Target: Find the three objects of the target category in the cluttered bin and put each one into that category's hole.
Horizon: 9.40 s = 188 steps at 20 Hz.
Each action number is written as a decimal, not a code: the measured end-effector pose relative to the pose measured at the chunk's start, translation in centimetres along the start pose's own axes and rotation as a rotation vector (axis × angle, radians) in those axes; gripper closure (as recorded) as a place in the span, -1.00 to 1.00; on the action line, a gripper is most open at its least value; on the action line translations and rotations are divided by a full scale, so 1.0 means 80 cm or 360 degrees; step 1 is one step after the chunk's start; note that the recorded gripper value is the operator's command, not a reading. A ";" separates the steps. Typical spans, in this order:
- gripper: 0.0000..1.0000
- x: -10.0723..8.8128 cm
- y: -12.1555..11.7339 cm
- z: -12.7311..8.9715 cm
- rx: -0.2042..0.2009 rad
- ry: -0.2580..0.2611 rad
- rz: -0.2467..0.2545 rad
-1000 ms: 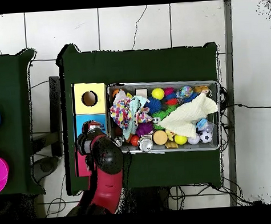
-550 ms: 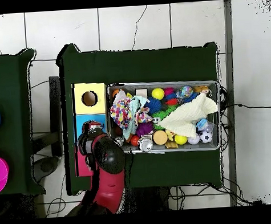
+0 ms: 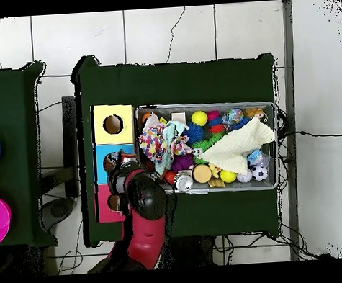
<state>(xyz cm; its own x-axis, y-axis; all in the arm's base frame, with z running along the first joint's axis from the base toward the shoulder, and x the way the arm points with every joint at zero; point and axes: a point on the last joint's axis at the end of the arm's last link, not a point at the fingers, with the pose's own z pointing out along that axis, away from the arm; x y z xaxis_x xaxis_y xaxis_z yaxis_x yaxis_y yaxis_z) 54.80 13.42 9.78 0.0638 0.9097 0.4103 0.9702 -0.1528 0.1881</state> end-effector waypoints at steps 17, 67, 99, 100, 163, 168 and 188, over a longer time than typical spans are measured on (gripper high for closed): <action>-1.00 -0.076 0.013 -0.040 -0.0054 -0.0176 0.0093; -1.00 -0.105 -0.079 0.017 -0.0011 -0.0617 0.0040; -1.00 -0.099 -0.037 -0.002 -0.0095 -0.0664 -0.0041; -1.00 -0.096 -0.033 -0.001 -0.0102 -0.0657 -0.0048; 1.00 -0.076 -0.052 0.046 -0.0155 -0.0763 -0.0193; 1.00 -0.076 -0.053 0.047 -0.0152 -0.0764 -0.0195; 1.00 -0.115 -0.026 0.028 0.0003 -0.0740 -0.0158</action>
<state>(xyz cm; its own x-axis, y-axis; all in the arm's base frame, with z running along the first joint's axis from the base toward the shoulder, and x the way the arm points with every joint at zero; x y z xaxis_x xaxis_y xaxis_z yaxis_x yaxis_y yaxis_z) 52.75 6.27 3.61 0.0679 0.9963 -0.0527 0.9773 -0.0558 0.2042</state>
